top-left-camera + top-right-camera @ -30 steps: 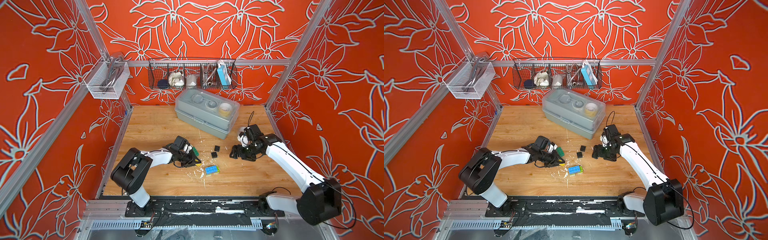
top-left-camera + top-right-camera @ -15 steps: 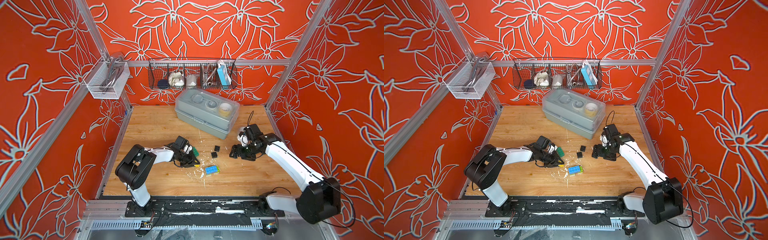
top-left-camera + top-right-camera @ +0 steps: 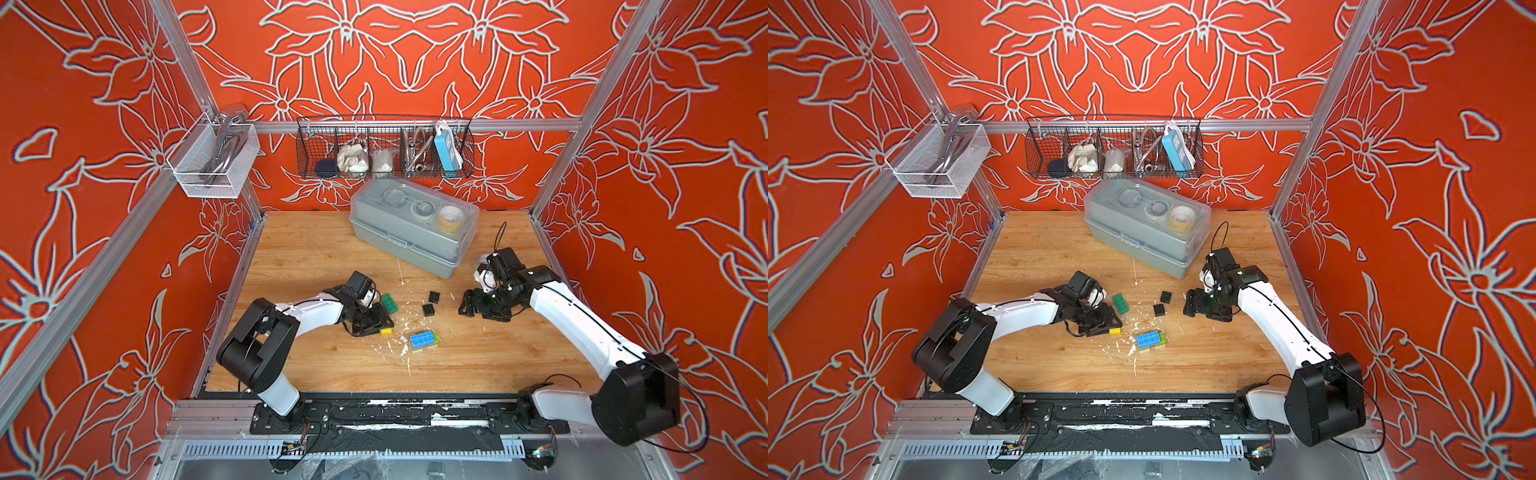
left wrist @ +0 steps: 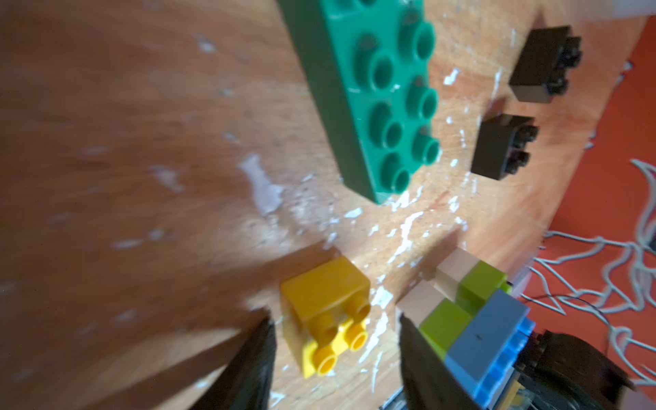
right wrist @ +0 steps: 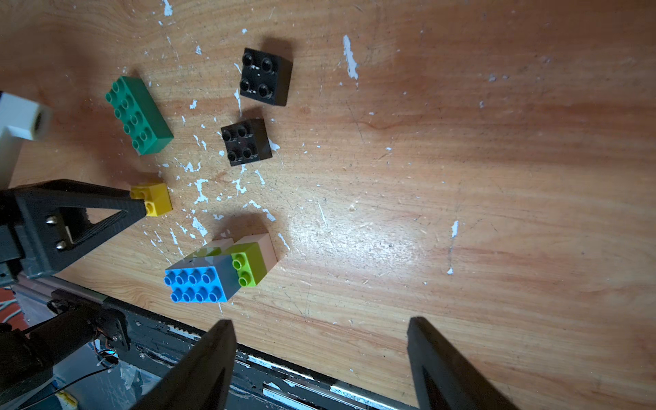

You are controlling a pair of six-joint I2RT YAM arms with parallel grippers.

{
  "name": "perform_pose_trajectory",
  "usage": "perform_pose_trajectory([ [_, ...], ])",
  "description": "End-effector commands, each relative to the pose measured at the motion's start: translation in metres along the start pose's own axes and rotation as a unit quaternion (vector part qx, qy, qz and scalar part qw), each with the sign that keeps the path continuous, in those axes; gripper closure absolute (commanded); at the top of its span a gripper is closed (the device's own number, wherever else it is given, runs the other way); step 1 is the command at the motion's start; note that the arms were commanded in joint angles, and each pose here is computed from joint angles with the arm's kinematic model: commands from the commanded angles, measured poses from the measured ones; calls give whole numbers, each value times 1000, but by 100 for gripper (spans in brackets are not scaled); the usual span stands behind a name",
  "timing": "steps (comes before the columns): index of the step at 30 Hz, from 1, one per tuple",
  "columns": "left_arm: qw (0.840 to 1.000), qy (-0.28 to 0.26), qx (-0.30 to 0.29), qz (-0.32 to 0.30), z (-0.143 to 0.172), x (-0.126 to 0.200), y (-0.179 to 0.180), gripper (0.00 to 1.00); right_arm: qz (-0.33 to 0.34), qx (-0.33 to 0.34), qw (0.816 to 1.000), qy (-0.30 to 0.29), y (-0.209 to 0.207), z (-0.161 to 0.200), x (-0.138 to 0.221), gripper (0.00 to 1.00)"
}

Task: Assemble a giraffe with lego
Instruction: Adjust the lego brick at the center of the board, then pick up the lego brick from the center of the board.

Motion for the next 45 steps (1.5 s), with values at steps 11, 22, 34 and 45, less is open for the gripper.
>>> perform_pose_trajectory([
  [11, 989, -65, -37, -129, -1, 25, -11, 25, 5, 10, 1000, -5, 5, -8, 5, 14],
  [22, 973, -52, -28, -222, 4, -2, -23, 31, 17, 35, 999, -14, 10, -9, 12, 5],
  [34, 968, -43, -19, -248, 2, -17, -16, 54, 26, 57, 998, -17, 14, -9, 15, 5],
  [45, 965, -50, -26, -257, 0, -17, -14, 66, 33, 56, 998, -17, 12, -6, 17, 5],
])
Point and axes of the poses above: each gripper's point midway between its finger pads, its own x axis back along the fingers, its own y axis along the line the jaws close on, z = x × y, the point moved 5 cm from there along x, back along the fingers, and after that the axes turned 11 degrees about x, right-handed, at the moved point
